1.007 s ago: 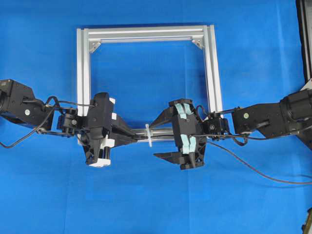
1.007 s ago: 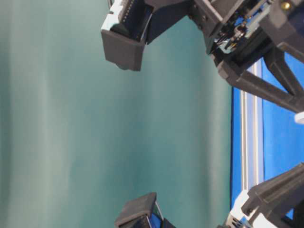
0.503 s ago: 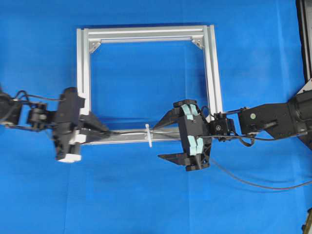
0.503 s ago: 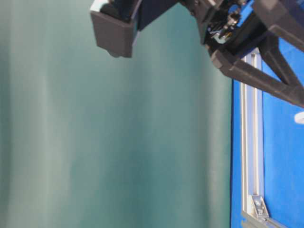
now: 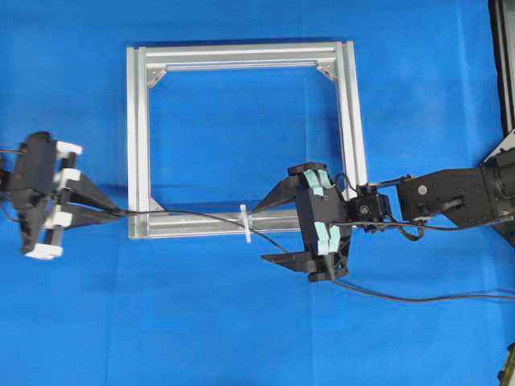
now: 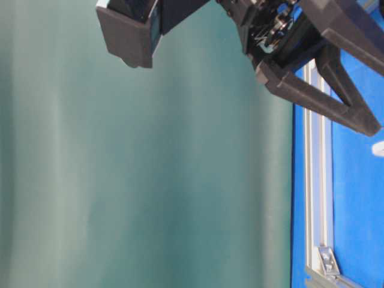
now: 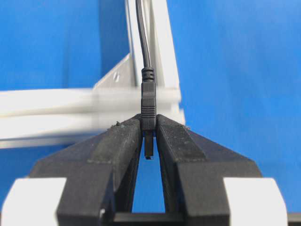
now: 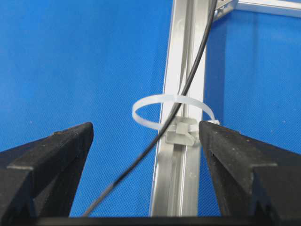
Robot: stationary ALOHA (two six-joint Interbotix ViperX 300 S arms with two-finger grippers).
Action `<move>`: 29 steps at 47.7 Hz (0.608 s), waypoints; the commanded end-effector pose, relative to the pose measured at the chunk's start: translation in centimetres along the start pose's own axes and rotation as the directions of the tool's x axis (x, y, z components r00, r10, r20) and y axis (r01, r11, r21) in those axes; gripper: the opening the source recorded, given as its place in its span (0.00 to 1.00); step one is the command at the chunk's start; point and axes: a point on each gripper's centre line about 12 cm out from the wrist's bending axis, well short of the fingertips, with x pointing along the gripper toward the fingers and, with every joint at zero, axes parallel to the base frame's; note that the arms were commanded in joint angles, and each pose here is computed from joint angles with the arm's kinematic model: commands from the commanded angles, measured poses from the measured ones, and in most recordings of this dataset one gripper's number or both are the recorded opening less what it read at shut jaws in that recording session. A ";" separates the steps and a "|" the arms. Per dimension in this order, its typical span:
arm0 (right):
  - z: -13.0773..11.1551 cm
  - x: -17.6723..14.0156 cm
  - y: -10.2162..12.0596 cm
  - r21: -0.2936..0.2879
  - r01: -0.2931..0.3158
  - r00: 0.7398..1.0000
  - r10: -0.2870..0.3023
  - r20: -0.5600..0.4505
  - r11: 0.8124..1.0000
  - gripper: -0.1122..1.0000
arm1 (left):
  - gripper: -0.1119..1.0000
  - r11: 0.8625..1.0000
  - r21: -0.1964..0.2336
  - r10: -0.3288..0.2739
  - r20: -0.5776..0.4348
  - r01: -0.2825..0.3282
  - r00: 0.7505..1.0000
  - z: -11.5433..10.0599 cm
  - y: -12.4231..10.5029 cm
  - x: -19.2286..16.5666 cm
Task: Insert the wire through the string loop located in the center.
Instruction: 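Pull the plug leftward with the left gripper, drawing cable through the loop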
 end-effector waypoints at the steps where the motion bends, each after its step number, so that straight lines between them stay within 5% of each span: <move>1: 1.6 -0.4 0.3 0.003 -0.008 0.999 0.008 0.048 1.000 0.81 | 0.17 1.000 0.000 -0.009 0.031 0.009 0.999 0.1 -0.1 -0.9; 18: 1.7 -0.3 0.4 0.003 -0.010 0.999 0.010 0.050 1.000 0.80 | 0.17 1.000 -0.006 -0.011 0.029 0.012 1.000 0.3 -0.1 -1.2; 29: 1.5 -0.4 0.8 -0.006 -0.019 0.999 0.020 0.047 1.000 0.80 | 0.17 1.000 0.026 -0.011 0.011 0.011 1.000 0.2 -0.1 -0.9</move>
